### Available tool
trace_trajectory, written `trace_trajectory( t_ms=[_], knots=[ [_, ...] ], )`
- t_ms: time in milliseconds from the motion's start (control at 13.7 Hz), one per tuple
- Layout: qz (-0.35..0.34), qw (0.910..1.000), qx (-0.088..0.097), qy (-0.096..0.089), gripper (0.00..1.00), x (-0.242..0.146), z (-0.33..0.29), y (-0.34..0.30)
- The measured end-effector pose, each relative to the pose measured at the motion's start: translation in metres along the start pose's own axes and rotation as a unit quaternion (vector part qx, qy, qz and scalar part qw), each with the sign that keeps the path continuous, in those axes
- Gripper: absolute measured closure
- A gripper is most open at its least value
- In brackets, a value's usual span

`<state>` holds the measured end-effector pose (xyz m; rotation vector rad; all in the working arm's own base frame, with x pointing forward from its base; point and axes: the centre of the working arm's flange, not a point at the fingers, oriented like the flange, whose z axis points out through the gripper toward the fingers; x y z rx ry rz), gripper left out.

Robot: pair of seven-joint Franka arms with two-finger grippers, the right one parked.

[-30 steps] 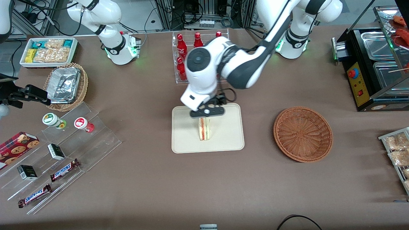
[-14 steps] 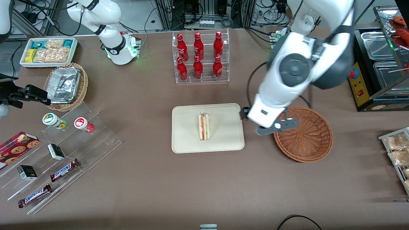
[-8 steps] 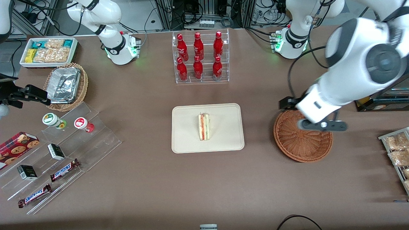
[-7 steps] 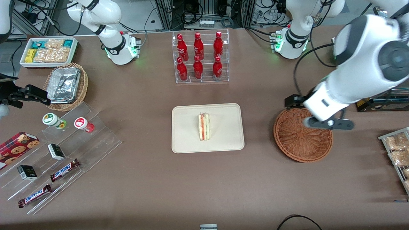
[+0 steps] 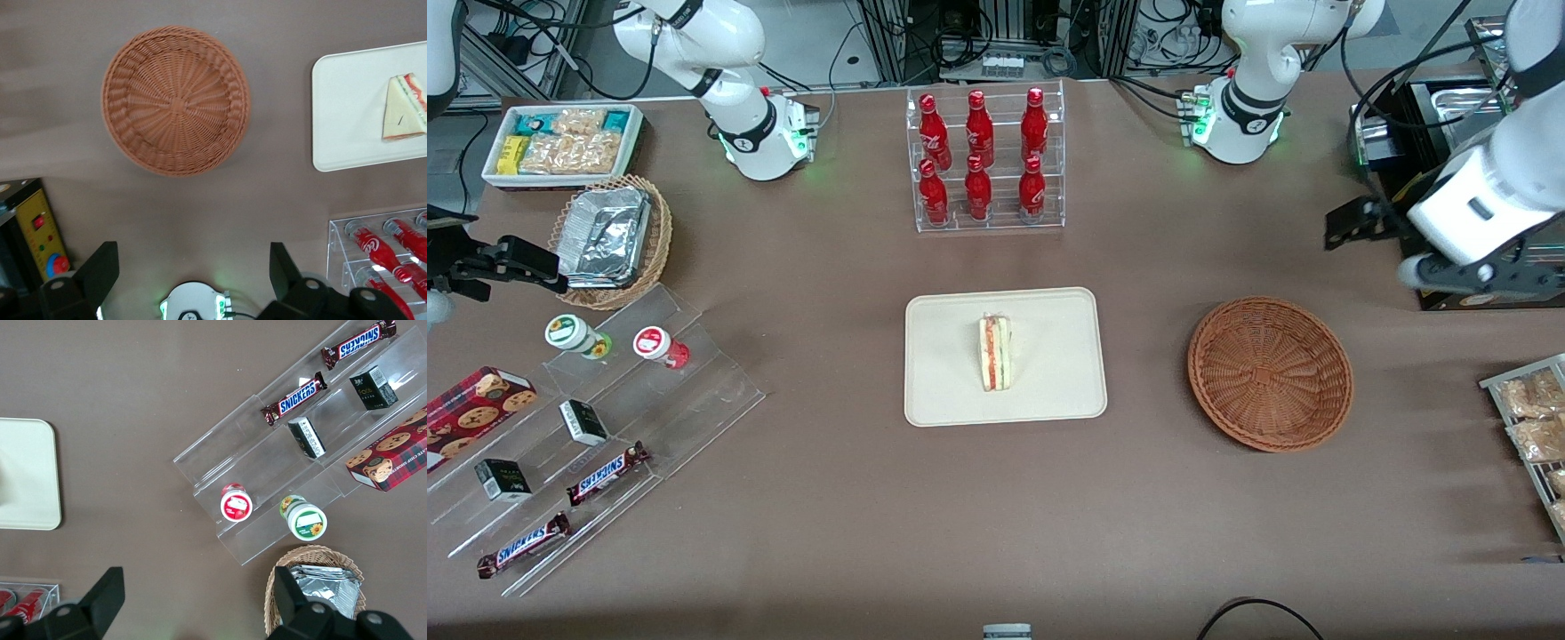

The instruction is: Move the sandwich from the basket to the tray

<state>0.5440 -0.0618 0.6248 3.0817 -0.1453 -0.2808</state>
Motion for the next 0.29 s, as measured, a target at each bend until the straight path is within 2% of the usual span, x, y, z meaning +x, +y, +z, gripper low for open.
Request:
trace_trajectory(
  t_ms=[146,292],
  knots=[
    [-0.007,1.0,0.001,0.003,0.0,-0.014,-0.013,-0.011],
    [-0.012,0.9999,0.005,-0.007,0.0,-0.033,-0.023,-0.014]
  ],
)
